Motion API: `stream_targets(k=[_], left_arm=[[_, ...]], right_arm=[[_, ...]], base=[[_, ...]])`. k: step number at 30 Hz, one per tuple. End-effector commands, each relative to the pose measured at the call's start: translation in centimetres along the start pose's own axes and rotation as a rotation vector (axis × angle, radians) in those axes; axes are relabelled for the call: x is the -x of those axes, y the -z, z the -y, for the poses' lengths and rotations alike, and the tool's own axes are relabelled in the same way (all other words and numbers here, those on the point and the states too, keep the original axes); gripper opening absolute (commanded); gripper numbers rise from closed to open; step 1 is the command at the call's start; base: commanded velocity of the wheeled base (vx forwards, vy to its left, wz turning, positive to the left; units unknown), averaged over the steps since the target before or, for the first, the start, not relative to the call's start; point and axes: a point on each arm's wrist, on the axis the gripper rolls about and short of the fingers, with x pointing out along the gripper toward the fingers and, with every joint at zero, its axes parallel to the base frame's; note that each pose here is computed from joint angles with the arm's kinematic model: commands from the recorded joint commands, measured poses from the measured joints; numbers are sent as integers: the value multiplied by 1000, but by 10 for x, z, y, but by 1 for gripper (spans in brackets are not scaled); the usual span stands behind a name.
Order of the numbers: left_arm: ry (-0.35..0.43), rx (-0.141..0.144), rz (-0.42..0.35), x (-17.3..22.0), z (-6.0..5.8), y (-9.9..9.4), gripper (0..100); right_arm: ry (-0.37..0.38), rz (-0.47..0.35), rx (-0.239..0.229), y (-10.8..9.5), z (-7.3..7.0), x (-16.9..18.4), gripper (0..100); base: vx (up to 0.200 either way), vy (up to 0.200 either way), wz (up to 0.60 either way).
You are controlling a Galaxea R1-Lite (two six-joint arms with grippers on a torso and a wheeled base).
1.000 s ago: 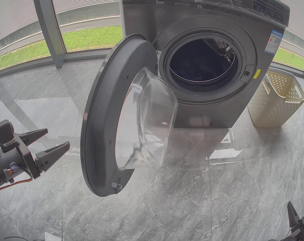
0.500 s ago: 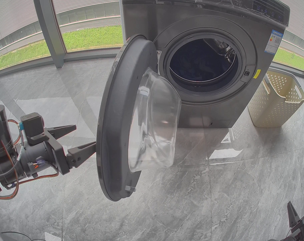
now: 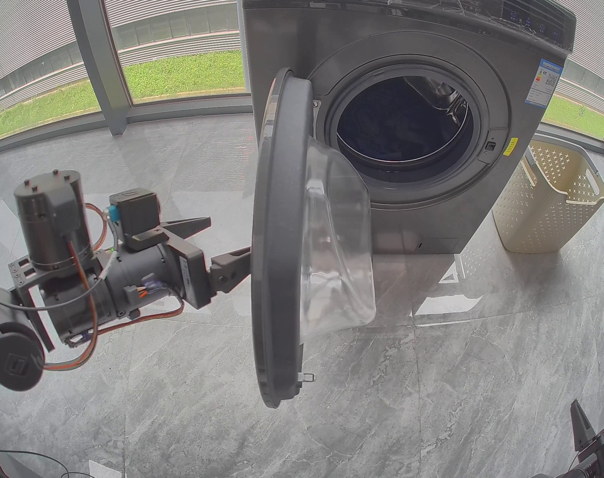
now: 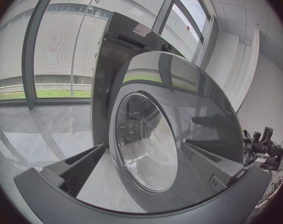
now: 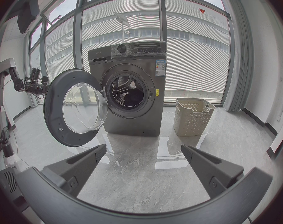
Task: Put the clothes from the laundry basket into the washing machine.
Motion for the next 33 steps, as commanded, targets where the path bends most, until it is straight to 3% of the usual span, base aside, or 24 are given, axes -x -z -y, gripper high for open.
stream_targets(k=[1,6,11,21,29,33], left_arm=[[14,0,-21,-29,4,6,100],[34,-2,30,-52,9,-3,100],[25,31,64,-73,9,-8,100],[55,29,84,-101,20,-10,100],[42,34,110,-119,21,-13,100],[0,61,165,-134,23,-20,100]], right_arm=[[-1,-8,1,5,0,-1,100],[-1,-8,2,5,0,-1,100],[-1,-8,2,5,0,-1,100],[-1,-8,2,5,0,-1,100],[-1,-8,2,5,0,-1,100],[-1,-8,2,5,0,-1,100]], base=[[0,0,0],[0,0,0],[0,0,0],[0,0,0],[0,0,0],[0,0,0]])
